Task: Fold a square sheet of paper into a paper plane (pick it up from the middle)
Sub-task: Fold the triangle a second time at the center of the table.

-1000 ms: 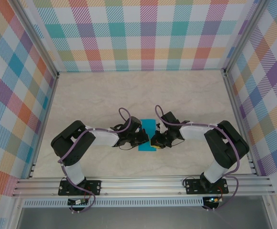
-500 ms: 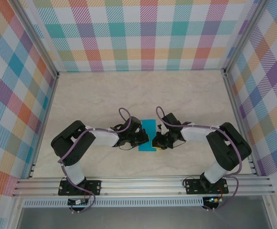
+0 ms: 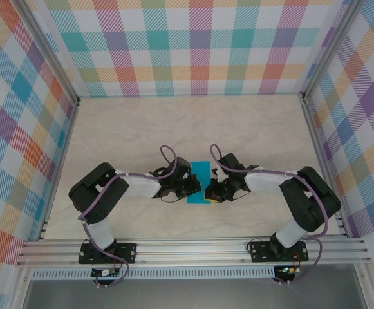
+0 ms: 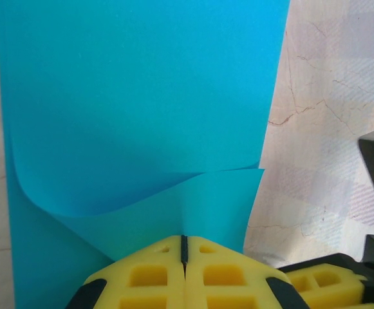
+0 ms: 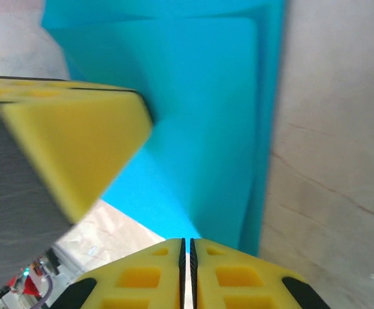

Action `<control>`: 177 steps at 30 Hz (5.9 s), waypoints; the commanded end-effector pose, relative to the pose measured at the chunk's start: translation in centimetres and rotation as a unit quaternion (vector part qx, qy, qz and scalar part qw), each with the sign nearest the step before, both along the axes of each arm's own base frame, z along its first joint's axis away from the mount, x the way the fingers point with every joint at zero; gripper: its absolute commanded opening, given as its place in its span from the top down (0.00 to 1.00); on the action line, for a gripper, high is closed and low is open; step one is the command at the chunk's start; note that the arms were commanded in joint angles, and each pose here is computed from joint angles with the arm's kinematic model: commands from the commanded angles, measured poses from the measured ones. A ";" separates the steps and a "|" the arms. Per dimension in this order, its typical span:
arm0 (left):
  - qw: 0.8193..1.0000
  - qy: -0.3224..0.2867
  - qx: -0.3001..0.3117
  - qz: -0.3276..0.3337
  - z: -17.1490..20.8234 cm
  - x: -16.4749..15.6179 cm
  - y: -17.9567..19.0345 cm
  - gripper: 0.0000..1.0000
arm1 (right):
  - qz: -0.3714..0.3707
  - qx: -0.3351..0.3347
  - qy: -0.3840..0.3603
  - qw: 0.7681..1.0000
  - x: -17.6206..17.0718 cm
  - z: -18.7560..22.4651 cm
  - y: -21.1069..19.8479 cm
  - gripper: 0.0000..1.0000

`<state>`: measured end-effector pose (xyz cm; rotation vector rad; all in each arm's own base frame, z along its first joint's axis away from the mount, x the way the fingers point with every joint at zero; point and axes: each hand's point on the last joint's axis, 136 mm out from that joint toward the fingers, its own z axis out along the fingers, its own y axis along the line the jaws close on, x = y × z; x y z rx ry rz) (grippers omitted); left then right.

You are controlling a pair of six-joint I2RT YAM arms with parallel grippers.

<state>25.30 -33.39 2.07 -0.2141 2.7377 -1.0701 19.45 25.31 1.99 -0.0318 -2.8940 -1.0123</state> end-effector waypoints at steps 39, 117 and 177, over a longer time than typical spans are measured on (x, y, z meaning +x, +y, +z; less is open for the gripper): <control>0.999 0.023 0.033 -0.005 -1.7 -1.6 1.3 1.00 | -0.022 0.073 -0.012 0.997 0.2 1.7 1.2 0.82; 0.996 -0.028 0.052 0.072 0.0 5.2 7.8 1.00 | -0.027 -0.029 0.041 0.998 -1.7 -4.3 -2.0 0.98; 0.996 -0.081 -0.011 0.024 4.8 5.3 5.6 1.00 | -0.029 -0.030 0.039 0.998 -1.4 -4.3 -1.9 0.97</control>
